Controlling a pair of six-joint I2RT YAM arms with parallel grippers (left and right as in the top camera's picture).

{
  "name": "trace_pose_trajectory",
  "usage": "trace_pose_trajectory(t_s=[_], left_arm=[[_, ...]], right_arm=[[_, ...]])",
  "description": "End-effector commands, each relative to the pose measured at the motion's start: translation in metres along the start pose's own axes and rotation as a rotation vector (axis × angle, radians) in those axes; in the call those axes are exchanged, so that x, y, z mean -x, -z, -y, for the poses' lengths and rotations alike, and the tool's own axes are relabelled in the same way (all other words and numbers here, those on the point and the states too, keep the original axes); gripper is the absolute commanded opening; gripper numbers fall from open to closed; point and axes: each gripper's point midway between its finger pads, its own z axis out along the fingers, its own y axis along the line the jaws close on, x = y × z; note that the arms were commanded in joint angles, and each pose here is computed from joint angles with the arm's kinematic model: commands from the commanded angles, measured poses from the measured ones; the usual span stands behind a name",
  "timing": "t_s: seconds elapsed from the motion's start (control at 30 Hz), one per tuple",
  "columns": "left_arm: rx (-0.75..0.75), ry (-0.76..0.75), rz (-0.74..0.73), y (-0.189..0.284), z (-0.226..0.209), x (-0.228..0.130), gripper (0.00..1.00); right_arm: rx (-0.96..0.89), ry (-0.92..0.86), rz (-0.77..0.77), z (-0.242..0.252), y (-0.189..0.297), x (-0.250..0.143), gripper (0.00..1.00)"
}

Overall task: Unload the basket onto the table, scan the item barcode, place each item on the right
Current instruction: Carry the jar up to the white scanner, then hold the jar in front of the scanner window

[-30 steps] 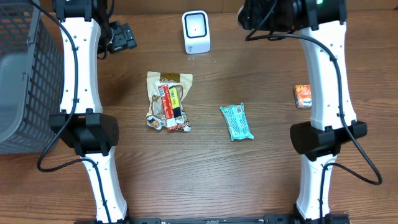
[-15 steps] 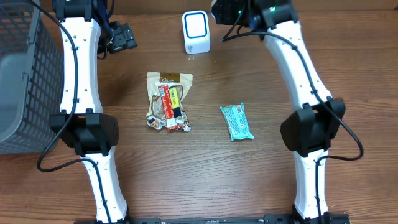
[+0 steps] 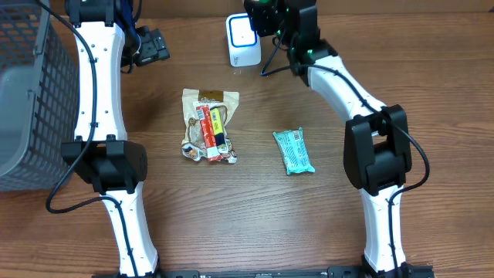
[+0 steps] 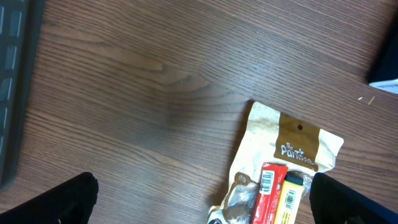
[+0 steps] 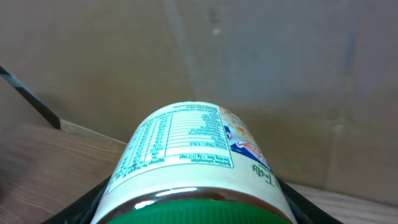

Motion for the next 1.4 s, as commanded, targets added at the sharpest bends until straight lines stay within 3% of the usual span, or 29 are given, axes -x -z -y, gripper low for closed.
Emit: trace_pose_trajectory(t_s=[0.0, 0.37, 0.87, 1.13, 1.37], left_arm=[[-0.003, 0.007, -0.008, -0.003, 0.004, -0.002, 1.00], [-0.003, 0.007, -0.008, -0.003, 0.004, -0.002, 1.00], [-0.003, 0.008, -0.008, -0.003, 0.003, -0.002, 1.00], [-0.003, 0.008, -0.008, -0.003, 0.003, -0.002, 1.00], [-0.003, 0.007, -0.008, -0.003, 0.004, -0.002, 1.00]], right_arm=[[0.035, 0.015, 0.039, -0.020, 0.001, 0.004, 0.30], [-0.051, 0.029, 0.112, -0.022, -0.016, -0.011, 0.25], [-0.144, 0.022, 0.076, 0.003, -0.033, -0.058, 0.27], [-0.148, 0.021, 0.062, 0.005, -0.035, -0.065, 0.31], [-0.152, 0.021, 0.031, 0.006, -0.035, -0.073, 0.26]])
